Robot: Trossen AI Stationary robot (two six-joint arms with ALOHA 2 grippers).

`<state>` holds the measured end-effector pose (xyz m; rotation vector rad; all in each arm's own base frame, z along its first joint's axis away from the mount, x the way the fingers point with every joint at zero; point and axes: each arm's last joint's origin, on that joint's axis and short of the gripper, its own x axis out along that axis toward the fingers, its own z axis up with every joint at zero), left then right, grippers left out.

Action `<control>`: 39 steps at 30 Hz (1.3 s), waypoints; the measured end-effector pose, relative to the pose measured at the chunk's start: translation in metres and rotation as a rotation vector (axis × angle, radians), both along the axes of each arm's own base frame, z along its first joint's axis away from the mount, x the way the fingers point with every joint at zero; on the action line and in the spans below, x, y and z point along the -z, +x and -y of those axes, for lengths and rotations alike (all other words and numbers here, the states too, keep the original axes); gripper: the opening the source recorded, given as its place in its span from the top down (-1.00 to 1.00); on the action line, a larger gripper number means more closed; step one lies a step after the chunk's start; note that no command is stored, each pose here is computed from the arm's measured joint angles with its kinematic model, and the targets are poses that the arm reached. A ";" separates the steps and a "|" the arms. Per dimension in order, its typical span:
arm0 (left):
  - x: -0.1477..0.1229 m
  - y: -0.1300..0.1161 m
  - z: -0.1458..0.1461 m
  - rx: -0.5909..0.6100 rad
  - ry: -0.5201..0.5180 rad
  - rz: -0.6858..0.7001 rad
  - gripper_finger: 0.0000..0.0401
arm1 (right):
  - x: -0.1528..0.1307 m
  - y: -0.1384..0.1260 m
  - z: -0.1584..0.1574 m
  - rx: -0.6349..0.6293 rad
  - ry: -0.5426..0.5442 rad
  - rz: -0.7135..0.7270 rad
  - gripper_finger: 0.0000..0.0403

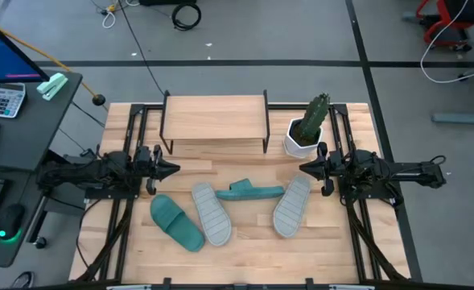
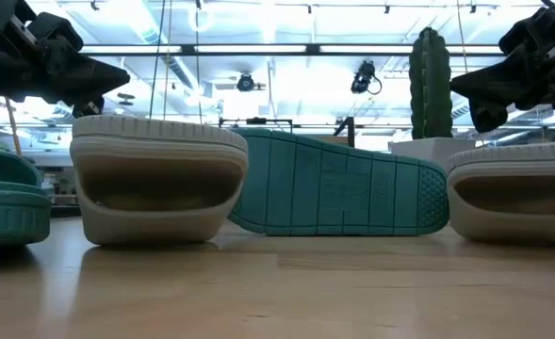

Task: Pick and place slides into the shelf

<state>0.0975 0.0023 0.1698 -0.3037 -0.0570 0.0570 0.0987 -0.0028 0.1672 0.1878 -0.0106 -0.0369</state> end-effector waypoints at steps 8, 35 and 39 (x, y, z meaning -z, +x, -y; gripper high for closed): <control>0.000 0.000 0.000 0.000 0.000 0.000 0.82 | 0.000 0.000 0.000 0.000 0.000 0.000 0.82; 0.000 0.000 0.000 0.000 0.000 0.001 0.80 | 0.000 0.000 0.000 0.000 0.000 0.000 0.82; 0.000 0.000 0.000 0.000 0.000 0.001 0.82 | 0.000 0.000 0.000 0.000 0.000 0.000 0.82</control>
